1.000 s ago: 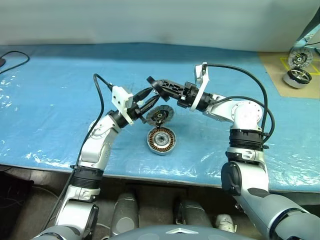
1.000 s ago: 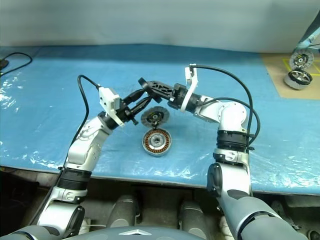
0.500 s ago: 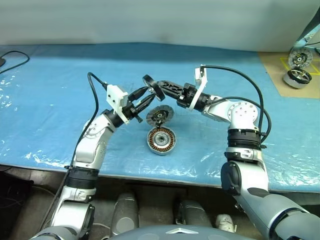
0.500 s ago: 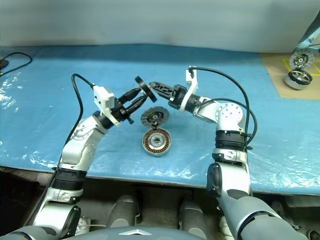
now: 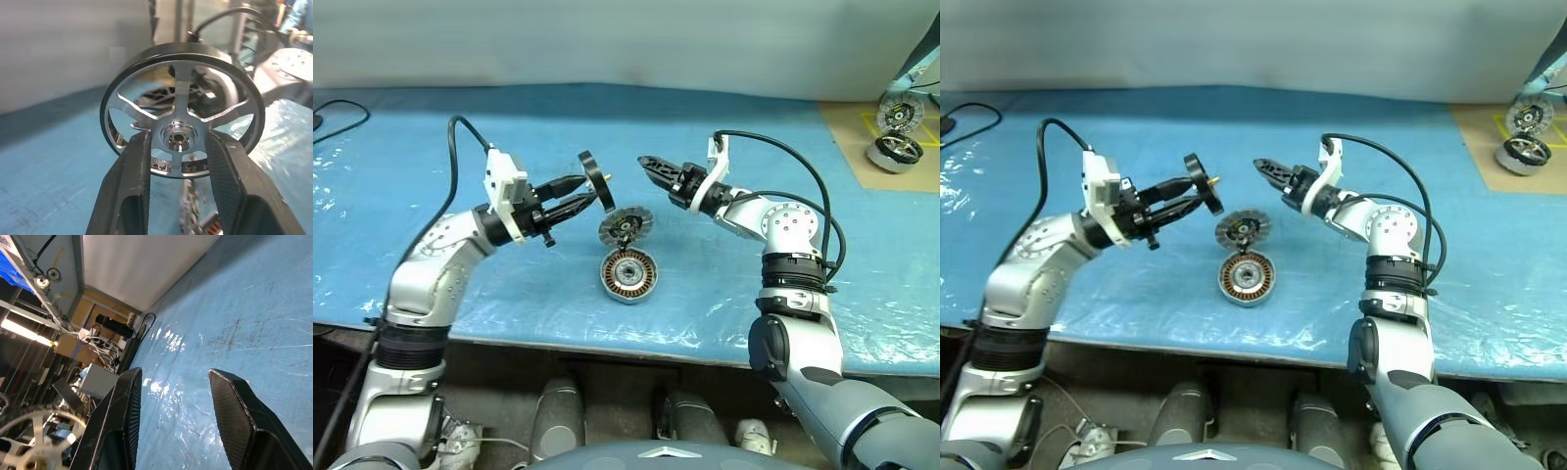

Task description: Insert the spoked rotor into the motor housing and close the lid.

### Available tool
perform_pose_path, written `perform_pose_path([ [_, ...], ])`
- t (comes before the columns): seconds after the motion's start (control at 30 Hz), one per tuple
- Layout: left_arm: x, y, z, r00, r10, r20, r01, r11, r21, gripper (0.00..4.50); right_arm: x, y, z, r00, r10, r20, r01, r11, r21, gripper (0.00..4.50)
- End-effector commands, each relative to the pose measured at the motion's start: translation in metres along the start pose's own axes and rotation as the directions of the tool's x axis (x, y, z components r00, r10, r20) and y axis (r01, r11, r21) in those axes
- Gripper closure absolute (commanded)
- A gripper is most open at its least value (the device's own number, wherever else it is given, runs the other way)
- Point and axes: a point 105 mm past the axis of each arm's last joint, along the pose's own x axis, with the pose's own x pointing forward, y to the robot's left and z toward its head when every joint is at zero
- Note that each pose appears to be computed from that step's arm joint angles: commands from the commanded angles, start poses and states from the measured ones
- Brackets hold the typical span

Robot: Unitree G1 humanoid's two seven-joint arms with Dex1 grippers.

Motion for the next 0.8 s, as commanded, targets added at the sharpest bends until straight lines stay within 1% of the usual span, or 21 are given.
perform_pose_path([
  [0.03, 0.001, -0.025, 0.007, 0.981, -0.178, -0.082, 0.181, 0.983, 0.025, 3.21, -0.002, 0.005, 0.006, 1.0, 0.013, 0.027, -0.012, 0.999, -0.033, 2.26],
  [0.13, 0.003, -0.036, 0.004, 0.954, -0.257, -0.156, 0.259, 0.966, -0.011, 3.21, -0.002, 0.005, 0.004, 1.0, 0.013, 0.025, -0.012, 0.999, -0.036, 2.26],
  [0.23, 0.007, -0.045, -0.01, 0.914, -0.317, -0.254, 0.325, 0.946, -0.012, 3.21, -0.003, 0.002, 0.003, 1.0, 0.005, 0.03, -0.004, 0.999, -0.036, 2.26],
  [0.3, 0.012, -0.045, -0.018, 0.903, -0.32, -0.287, 0.329, 0.944, -0.017, 3.21, -0.002, 0.001, 0.002, 0.999, -0.003, 0.034, 0.004, 0.999, -0.033, 2.26],
  [0.4, 0.021, -0.043, -0.043, 0.861, -0.301, -0.409, 0.342, 0.939, 0.03, 3.21, -0.002, 0.0, -0.001, 0.999, -0.005, 0.036, 0.007, 0.999, -0.037, 2.26],
  [0.43, 0.022, -0.043, -0.048, 0.853, -0.298, -0.429, 0.351, 0.935, 0.047, 3.21, -0.003, 0.001, -0.002, 0.999, -0.005, 0.037, 0.007, 0.999, -0.04, 2.26],
  [0.53, 0.022, -0.04, -0.047, 0.863, -0.295, -0.411, 0.344, 0.938, 0.048, 3.21, -0.007, 0.0, -0.002, 0.999, -0.01, 0.045, 0.012, 0.999, -0.047, 2.26],
  [0.6, 0.011, -0.038, -0.046, 0.862, -0.296, -0.411, 0.345, 0.937, 0.048, 3.21, -0.01, -0.002, -0.002, 0.999, -0.017, 0.05, 0.019, 0.999, -0.049, 2.26],
  [0.67, 0.002, -0.037, -0.039, 0.877, -0.297, -0.378, 0.335, 0.941, 0.038, 3.21, -0.013, -0.003, -0.003, 0.998, -0.023, 0.053, 0.025, 0.998, -0.052, 2.26],
  [0.77, -0.003, -0.028, -0.037, 0.904, -0.23, -0.362, 0.253, 0.967, 0.019, 3.21, -0.014, -0.004, -0.006, 0.998, -0.025, 0.053, 0.028, 0.998, -0.051, 2.26],
  [0.8, -0.004, -0.027, -0.042, 0.899, -0.217, -0.381, 0.248, 0.968, 0.032, 3.21, -0.014, -0.005, -0.008, 0.998, -0.03, 0.05, 0.033, 0.998, -0.049, 2.26],
])
